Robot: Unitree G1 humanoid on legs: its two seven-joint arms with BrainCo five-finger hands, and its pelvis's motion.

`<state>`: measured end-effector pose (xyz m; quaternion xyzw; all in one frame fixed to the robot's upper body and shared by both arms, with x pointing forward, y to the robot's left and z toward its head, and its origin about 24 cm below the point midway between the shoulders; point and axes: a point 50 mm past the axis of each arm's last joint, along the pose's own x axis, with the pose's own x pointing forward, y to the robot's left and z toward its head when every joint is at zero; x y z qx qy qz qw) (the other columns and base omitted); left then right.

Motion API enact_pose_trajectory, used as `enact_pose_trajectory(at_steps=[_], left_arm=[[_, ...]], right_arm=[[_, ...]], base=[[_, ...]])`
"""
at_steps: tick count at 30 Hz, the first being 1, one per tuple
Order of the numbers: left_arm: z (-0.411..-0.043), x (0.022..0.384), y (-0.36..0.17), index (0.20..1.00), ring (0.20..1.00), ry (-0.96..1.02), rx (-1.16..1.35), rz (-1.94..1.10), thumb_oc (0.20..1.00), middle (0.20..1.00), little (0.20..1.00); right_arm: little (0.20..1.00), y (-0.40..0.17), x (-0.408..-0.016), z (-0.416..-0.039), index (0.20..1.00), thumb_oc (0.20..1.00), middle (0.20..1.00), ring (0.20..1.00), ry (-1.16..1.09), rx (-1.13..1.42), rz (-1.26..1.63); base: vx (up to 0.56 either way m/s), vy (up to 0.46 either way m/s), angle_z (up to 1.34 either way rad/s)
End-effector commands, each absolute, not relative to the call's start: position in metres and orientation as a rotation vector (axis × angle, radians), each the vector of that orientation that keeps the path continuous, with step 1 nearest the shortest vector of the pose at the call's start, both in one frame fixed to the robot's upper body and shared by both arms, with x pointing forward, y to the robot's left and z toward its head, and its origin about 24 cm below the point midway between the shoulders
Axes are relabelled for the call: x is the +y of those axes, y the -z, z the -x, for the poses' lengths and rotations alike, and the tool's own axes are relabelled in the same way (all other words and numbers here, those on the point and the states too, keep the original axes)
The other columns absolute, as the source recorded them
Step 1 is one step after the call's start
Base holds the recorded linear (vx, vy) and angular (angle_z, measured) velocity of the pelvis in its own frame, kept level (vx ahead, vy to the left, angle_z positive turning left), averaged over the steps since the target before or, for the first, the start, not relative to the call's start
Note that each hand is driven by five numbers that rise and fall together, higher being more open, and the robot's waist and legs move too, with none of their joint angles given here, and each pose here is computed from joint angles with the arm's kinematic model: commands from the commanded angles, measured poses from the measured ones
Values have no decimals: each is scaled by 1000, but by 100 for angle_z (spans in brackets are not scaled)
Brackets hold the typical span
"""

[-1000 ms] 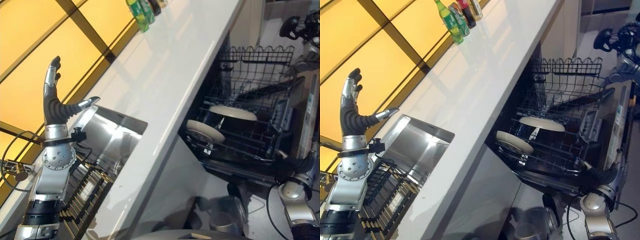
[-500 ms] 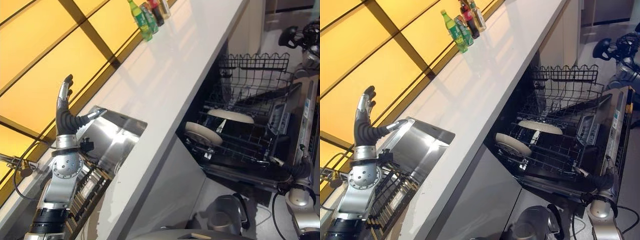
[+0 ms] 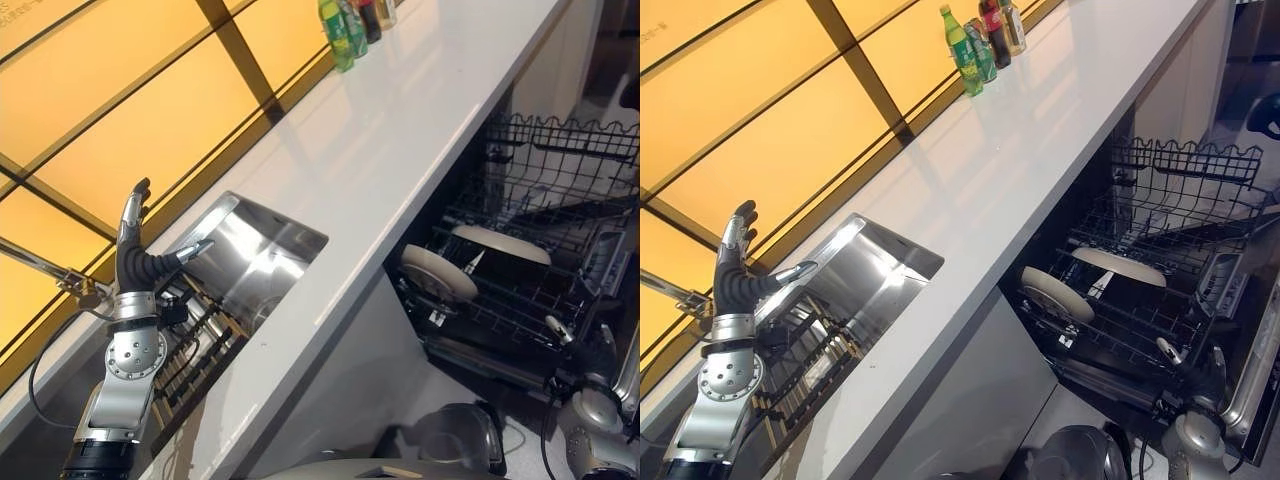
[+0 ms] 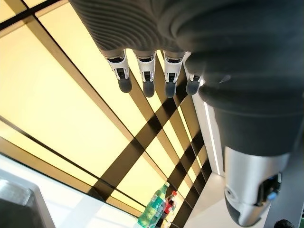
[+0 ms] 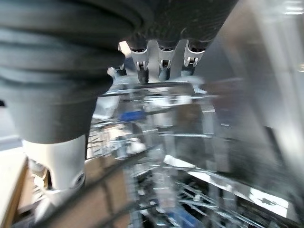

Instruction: Pick up plates and place into dishwasher.

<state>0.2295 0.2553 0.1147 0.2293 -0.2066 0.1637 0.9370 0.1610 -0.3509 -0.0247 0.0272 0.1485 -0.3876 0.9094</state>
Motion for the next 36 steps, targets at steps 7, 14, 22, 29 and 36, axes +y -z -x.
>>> enact_pose_trajectory(at_steps=[7, 14, 22, 29, 36], left_arm=[[-223, 244, -123, 1000, 1000, -319, -480, -419, 1000, 1000, 1000], [-218, 241, -112, 1000, 1000, -327, -441, -403, 1000, 1000, 1000], [-216, 249, -108, 1000, 1000, -353, -400, -414, 1000, 1000, 1000], [-214, 253, -106, 1000, 1000, -332, -389, -436, 1000, 1000, 1000], [-210, 258, -109, 1000, 1000, -312, -396, -448, 1000, 1000, 1000]], right_arm=[[1000, -3, -333, -199, 1000, 1000, 1000, 1000, 505, 109, -14], [1000, -26, -310, -221, 1000, 1000, 1000, 1000, 356, 8, 43], [1000, -51, -290, -244, 1000, 1000, 1000, 1000, 285, -65, 63], [1000, -62, -282, -259, 1000, 1000, 1000, 1000, 265, -82, 58], [1000, -67, -273, -268, 1000, 1000, 1000, 1000, 251, -100, 59]], base=[[103, 125, -2], [70, 149, 5], [27, 110, 23], [-11, 49, 29], [-22, 17, 26]])
